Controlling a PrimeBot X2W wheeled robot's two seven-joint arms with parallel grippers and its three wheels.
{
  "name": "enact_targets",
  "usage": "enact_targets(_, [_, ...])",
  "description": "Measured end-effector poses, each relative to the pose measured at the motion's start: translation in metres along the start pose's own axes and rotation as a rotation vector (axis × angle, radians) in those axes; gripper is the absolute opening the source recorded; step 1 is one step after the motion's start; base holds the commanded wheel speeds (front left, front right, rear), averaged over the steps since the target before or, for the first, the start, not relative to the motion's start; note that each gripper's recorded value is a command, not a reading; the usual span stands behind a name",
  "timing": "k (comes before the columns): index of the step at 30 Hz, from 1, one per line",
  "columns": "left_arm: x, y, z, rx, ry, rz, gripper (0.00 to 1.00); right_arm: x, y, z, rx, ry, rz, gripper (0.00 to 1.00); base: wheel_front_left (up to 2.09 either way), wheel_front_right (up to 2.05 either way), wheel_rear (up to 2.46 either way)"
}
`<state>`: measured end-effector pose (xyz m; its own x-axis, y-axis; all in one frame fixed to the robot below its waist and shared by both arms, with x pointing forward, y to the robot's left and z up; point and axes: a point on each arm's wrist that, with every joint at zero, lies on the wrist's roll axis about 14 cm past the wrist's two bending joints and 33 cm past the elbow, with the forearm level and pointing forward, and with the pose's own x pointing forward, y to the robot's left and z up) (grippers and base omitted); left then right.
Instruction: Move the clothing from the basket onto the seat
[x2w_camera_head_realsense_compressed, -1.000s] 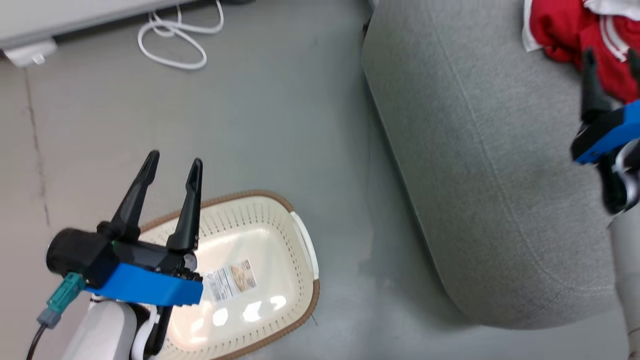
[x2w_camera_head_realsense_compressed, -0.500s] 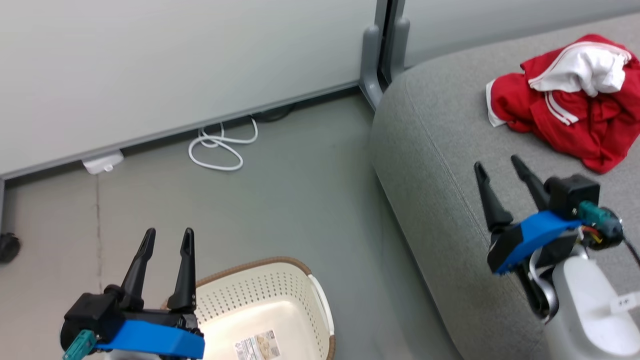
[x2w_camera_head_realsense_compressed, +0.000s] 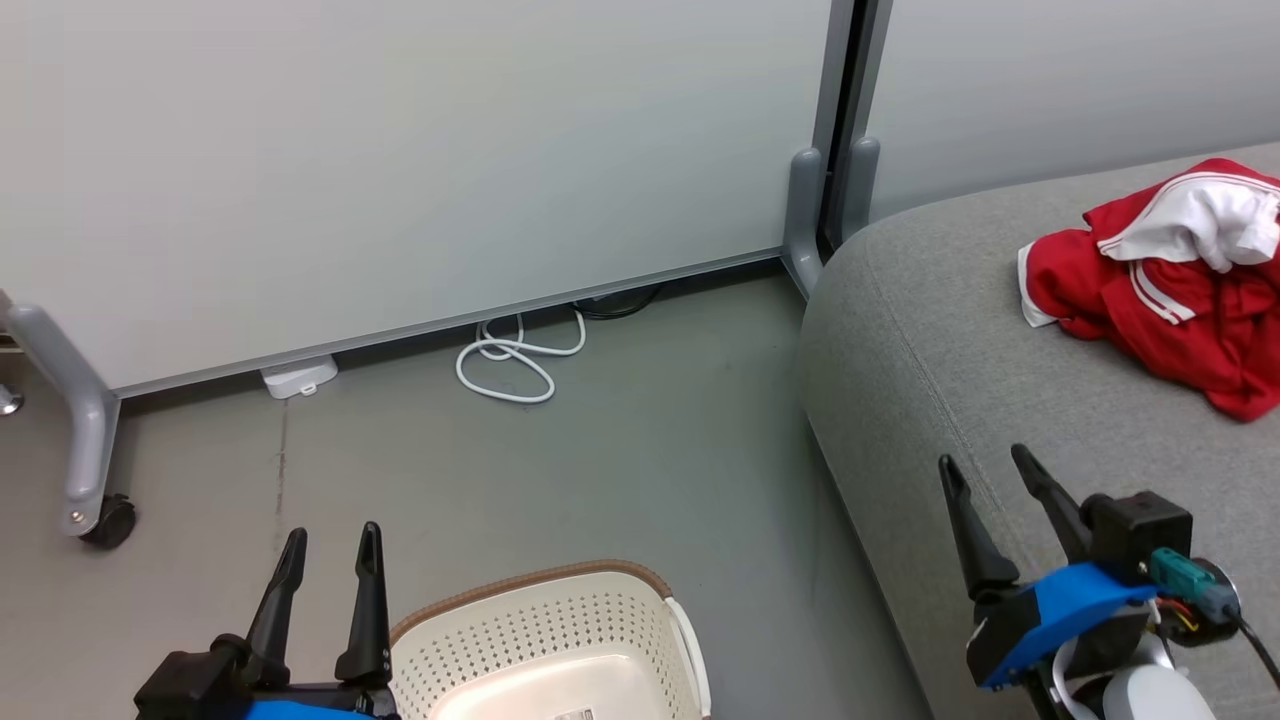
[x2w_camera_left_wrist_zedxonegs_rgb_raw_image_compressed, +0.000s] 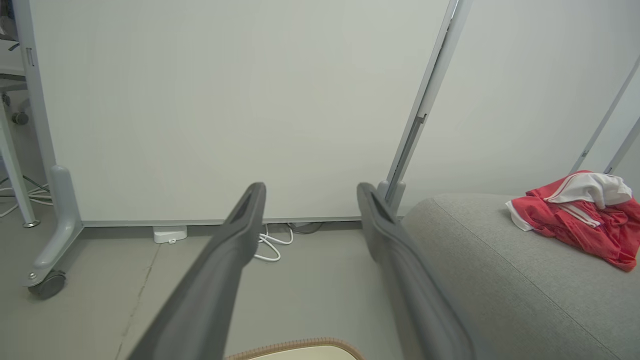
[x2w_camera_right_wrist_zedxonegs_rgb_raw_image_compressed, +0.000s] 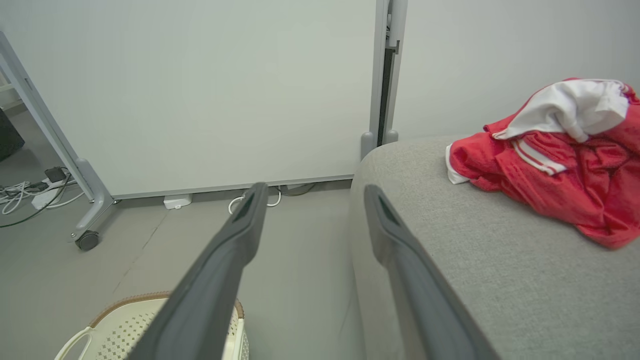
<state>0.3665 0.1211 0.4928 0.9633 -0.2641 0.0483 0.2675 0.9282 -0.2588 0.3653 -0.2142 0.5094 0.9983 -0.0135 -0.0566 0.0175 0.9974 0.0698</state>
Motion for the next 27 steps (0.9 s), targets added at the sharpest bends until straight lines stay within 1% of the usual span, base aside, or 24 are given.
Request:
enact_targets(6, [-0.006,0.006,0.0,-0.009,-0.004,0.03,1.0,-0.004,0.008,-0.002,-0.012,0.004,0.015,1.0,0.0,0.0,0.0])
enact_targets(10, [-0.016,0.017,0.0,-0.001,-0.002,0.073,1.0,-0.002,0.023,-0.005,-0.027,0.011,0.054,1.0,0.0,0.0,0.0])
enact_targets(19, [-0.043,0.053,0.003,0.023,-0.012,0.203,1.0,0.007,0.061,-0.011,-0.014,0.027,0.163,1.0,0.0,0.0,0.0])
enact_targets(27, [-0.054,0.063,-0.004,0.012,0.009,0.246,1.0,0.005,0.07,-0.015,-0.01,0.034,0.188,1.0,0.0,0.0,0.0])
